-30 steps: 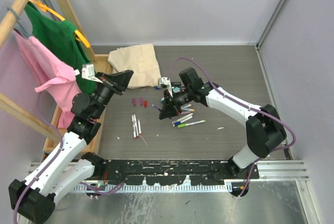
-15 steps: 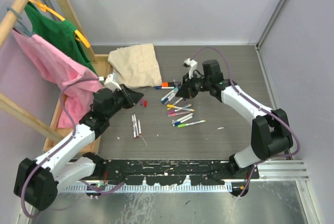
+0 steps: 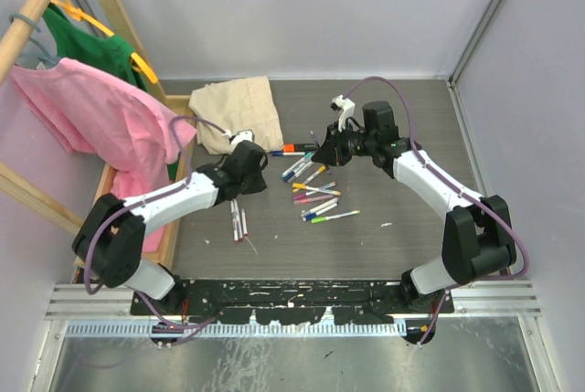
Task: Open the pen caps
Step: Place the pen cap at the center of the board.
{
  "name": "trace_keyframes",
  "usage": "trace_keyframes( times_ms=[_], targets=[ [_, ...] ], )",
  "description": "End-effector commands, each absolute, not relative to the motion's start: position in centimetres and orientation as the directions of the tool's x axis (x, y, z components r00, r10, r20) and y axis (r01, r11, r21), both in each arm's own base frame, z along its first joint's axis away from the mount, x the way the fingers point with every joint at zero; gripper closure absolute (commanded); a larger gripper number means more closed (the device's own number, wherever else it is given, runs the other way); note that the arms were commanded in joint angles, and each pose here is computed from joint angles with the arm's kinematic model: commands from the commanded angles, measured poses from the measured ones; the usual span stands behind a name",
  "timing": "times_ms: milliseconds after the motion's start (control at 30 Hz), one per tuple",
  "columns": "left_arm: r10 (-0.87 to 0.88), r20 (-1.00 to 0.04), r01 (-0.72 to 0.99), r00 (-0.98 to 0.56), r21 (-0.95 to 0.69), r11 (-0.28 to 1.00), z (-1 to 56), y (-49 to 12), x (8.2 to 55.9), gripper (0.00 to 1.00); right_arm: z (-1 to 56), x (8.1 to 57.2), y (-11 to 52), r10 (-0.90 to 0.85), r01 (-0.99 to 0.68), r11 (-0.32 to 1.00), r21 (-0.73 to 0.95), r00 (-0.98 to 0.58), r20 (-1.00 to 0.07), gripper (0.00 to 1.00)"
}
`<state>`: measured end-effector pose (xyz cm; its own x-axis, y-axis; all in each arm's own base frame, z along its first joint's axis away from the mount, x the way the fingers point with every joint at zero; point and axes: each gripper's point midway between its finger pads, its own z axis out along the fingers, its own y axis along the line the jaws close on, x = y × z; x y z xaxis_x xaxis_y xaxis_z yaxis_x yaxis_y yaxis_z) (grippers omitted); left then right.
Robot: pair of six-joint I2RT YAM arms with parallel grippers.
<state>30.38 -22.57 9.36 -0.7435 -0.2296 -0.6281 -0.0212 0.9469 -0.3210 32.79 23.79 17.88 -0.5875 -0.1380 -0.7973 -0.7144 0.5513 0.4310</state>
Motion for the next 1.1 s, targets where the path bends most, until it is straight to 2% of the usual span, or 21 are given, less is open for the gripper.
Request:
trace_keyframes(
  times_ms=[0,467,933,1067],
  targets=[
    [-0.153,-0.64,-0.024,-0.753,-0.206,0.978,8.8,-22.3,31.7,1.0,20.0,32.9,24.1,-0.115,-0.749,0.534,0.394,-0.525,-0.843,0.99],
    [-0.045,-0.594,0.015,-0.803,-0.095,0.995,5.6,-24.3,33.9,0.95,19.9,33.1,23.9,-0.117,-0.749,0.536,0.39,-0.523,-0.844,0.99],
    [-0.01,-0.574,0.001,-0.819,-0.019,1.0,4.0,-23.5,34.1,0.86,20.0,33.0,23.8,-0.113,-0.747,0.533,0.396,-0.527,-0.842,0.99],
    [-0.004,-0.576,0.002,-0.818,-0.01,1.0,3.9,-23.5,34.4,0.79,20.1,33.0,23.8,-0.112,-0.749,0.532,0.395,-0.524,-0.844,0.99]
  ],
)
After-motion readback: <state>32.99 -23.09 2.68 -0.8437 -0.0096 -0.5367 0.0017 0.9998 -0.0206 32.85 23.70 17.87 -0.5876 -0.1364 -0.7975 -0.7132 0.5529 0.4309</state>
